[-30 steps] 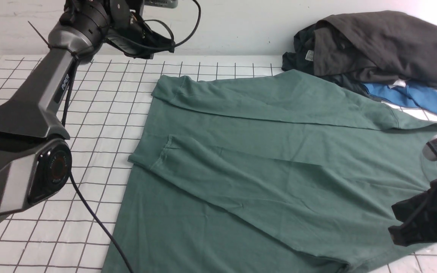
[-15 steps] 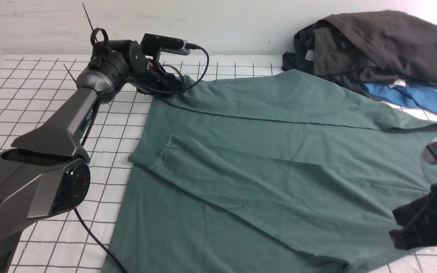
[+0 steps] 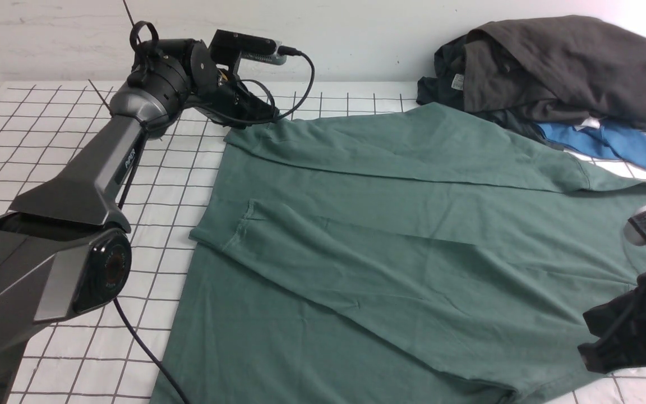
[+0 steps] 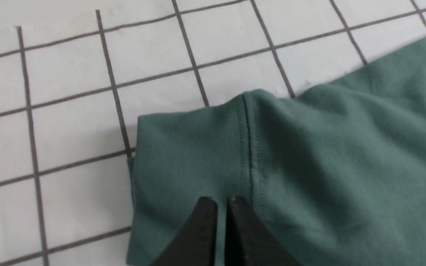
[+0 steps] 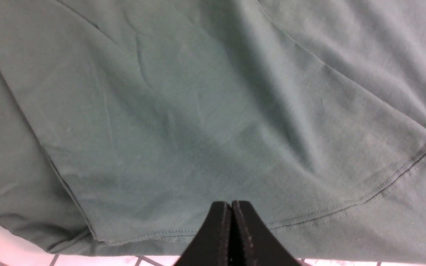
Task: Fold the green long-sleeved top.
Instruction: Use the left arm to clamp the cuff farthest from it, then use the left arm to drag and drop the cuff onto the cuff closest to the left arm
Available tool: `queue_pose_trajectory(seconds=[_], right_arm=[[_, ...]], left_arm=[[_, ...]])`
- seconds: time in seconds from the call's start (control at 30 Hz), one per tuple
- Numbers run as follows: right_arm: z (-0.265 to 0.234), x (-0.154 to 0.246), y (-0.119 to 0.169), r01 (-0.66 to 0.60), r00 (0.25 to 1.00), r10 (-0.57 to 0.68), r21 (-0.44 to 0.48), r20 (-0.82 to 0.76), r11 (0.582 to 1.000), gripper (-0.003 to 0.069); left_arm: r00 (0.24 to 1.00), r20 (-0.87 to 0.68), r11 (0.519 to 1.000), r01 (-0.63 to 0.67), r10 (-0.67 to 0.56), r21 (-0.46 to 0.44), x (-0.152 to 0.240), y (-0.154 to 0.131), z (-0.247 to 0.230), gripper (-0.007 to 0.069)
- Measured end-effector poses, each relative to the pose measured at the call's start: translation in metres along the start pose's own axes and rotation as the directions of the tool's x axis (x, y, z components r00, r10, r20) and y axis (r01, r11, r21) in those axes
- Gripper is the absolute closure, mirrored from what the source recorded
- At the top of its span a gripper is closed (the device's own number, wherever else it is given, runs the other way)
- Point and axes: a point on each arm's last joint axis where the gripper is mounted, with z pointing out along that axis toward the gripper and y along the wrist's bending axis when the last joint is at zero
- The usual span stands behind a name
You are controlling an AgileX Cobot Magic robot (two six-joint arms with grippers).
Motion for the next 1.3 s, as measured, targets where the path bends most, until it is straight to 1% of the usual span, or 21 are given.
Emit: queue_pose_trajectory(seconds=[0.07, 0.1, 0.13, 0.17, 0.2, 0.23, 0.27, 0.33, 0.37, 0.4, 0.43, 0.5, 0.53, 0.67, 0.83, 0.97, 1.03, 1.17, 1.23, 1.3], right_arm=[[0.0, 0.0, 0.0, 0.0, 1.0, 0.0, -0.001, -0.004, 1.0, 0.0673], [0.0, 0.001, 0.0, 0.0, 1.0, 0.0, -0.002, -0.008, 1.0, 0.0673], [0.0, 0.001, 0.0, 0.0, 1.0, 0.0, -0.002, -0.008, 1.0, 0.0673], [0.0, 0.001, 0.0, 0.0, 1.0, 0.0, -0.003, -0.014, 1.0, 0.0673], [0.0, 0.001, 0.0, 0.0, 1.0, 0.0, -0.003, -0.016, 1.0, 0.0673], [0.0, 0.002, 0.0, 0.0, 1.0, 0.0, -0.004, -0.019, 1.0, 0.0673], [0.0, 0.002, 0.0, 0.0, 1.0, 0.0, -0.004, -0.019, 1.0, 0.0673], [0.0, 0.002, 0.001, -0.004, 1.0, 0.004, -0.006, -0.018, 1.0, 0.0673], [0.0, 0.002, 0.001, -0.008, 1.0, 0.008, -0.009, -0.019, 1.0, 0.0673], [0.0, 0.002, 0.001, -0.017, 1.0, 0.017, -0.014, -0.02, 1.0, 0.0673], [0.0, 0.002, 0.002, -0.019, 1.0, 0.019, -0.016, -0.024, 1.0, 0.0673], [0.0, 0.003, 0.002, -0.021, 0.999, 0.021, -0.019, -0.032, 1.0, 0.0673], [0.0, 0.003, 0.002, -0.021, 0.999, 0.021, -0.02, -0.036, 1.0, 0.0673], [0.0, 0.004, 0.002, -0.021, 0.999, 0.02, -0.022, -0.046, 1.0, 0.0673], [0.0, 0.004, 0.002, -0.017, 0.999, 0.016, -0.02, -0.047, 1.0, 0.0673], [0.0, 0.004, 0.001, -0.009, 0.999, 0.008, -0.015, -0.048, 1.0, 0.0673], [0.0, 0.004, 0.001, -0.003, 0.999, 0.003, -0.013, -0.048, 1.0, 0.0673], [0.0, 0.004, 0.001, 0.0, 0.999, 0.0, -0.011, -0.049, 1.0, 0.0673], [0.0, 0.004, 0.001, 0.0, 0.999, 0.0, -0.011, -0.049, 1.0, 0.0673], [0.0, 0.004, 0.001, 0.0, 0.999, 0.0, -0.011, -0.049, 1.0, 0.0673]], left_arm=[[1.0, 0.005, 1.0, 0.006, -0.006, -0.006, 0.006, 0.004, 0.009, 0.0445], [1.0, 0.009, 1.0, 0.01, -0.01, -0.007, 0.009, 0.005, 0.013, 0.0372], [1.0, 0.01, 1.0, 0.011, -0.011, -0.005, 0.009, 0.005, 0.014, 0.0372], [1.0, 0.015, 1.0, 0.018, -0.018, -0.003, 0.013, 0.005, 0.021, 0.0277], [1.0, 0.021, 1.0, 0.023, -0.023, -0.004, 0.017, 0.006, 0.027, 0.0223], [0.999, 0.033, 1.0, 0.026, -0.026, -0.004, 0.018, 0.006, 0.029, 0.02], [0.999, 0.04, 1.0, 0.027, -0.027, -0.005, 0.018, 0.006, 0.03, 0.02], [0.998, 0.049, 1.0, 0.029, -0.029, -0.005, 0.018, 0.006, 0.031, 0.0238], [0.998, 0.051, 1.0, 0.028, -0.028, -0.007, 0.018, 0.006, 0.031, 0.027], [0.998, 0.053, 1.0, 0.02, -0.02, -0.015, 0.018, 0.006, 0.031, 0.0426], [0.998, 0.055, 1.0, 0.016, -0.015, -0.018, 0.017, 0.006, 0.031, 0.0491], [0.998, 0.057, 1.0, 0.007, -0.006, -0.022, 0.015, 0.006, 0.028, 0.0585], [0.998, 0.058, 1.0, 0.003, -0.002, -0.021, 0.013, 0.004, 0.027, 0.0599], [0.999, 0.046, 1.0, -0.007, 0.008, -0.019, 0.004, 0.002, 0.013, 0.063], [0.999, 0.045, 1.0, -0.02, 0.021, -0.023, -0.012, 0.0, -0.01, 0.0633], [1.0, -0.023, 1.0, -0.014, 0.014, -0.016, -0.007, 0.001, -0.012, 0.0633], [0.994, -0.106, 1.0, -0.016, 0.015, -0.008, 0.001, 0.001, -0.013, 0.0633], [0.981, -0.193, 1.0, -0.027, 0.025, -0.008, 0.004, 0.0, -0.021, 0.0633], [0.969, -0.243, 0.999, -0.049, 0.046, -0.007, -0.001, -0.004, -0.039, 0.0633], [0.966, -0.25, 0.997, -0.077, 0.072, -0.009, -0.01, -0.009, -0.057, 0.0633]])
